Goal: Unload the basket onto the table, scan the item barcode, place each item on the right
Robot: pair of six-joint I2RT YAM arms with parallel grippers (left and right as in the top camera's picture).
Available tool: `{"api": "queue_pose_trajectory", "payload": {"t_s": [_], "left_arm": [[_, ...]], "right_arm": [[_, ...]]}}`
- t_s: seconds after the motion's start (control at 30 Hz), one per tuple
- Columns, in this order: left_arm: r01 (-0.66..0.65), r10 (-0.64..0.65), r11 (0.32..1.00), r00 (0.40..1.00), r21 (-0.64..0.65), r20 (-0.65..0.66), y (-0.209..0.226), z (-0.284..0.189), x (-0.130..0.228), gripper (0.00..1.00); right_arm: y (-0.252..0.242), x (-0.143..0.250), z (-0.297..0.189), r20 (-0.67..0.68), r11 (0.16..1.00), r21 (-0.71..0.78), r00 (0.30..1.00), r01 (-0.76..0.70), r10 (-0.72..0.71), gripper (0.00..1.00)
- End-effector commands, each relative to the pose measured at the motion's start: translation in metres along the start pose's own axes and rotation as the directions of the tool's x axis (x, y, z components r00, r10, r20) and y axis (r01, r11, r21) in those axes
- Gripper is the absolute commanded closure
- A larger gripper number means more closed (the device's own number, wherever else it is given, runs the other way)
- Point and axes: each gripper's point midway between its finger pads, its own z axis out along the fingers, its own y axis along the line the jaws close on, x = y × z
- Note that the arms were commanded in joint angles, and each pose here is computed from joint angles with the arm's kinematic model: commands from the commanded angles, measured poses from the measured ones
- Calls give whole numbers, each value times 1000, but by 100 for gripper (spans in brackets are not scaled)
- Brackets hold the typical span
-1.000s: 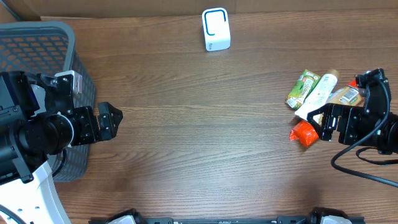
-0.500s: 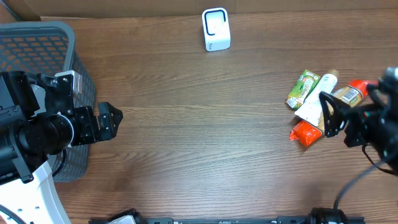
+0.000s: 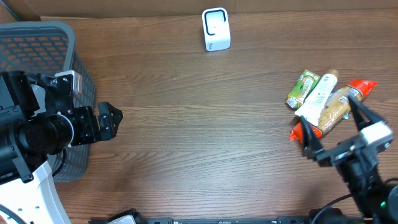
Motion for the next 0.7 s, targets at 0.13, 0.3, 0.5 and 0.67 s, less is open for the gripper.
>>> {"api": "queue_pose_trajectory", "payload": {"t_s": [0.13,0.3,0.5,0.67], "left_arm": [[-3,3,1000,1000,-2,-1,1,1,-1,0],[-3,3,1000,1000,-2,-1,1,1,-1,1],[-3,3,1000,1000,-2,-1,1,1,-1,0],[-3,3,1000,1000,-2,-1,1,1,-1,0]], "right_arm": [[8,55,-6,104,999,-18,994,33,-31,0],[10,81,-9,145,999,-15,988,47,-44,0],[11,104,-12,177,998,-13,983,57,-54,0],[10,125,-10,145,999,-9,989,46,-44,0]]}}
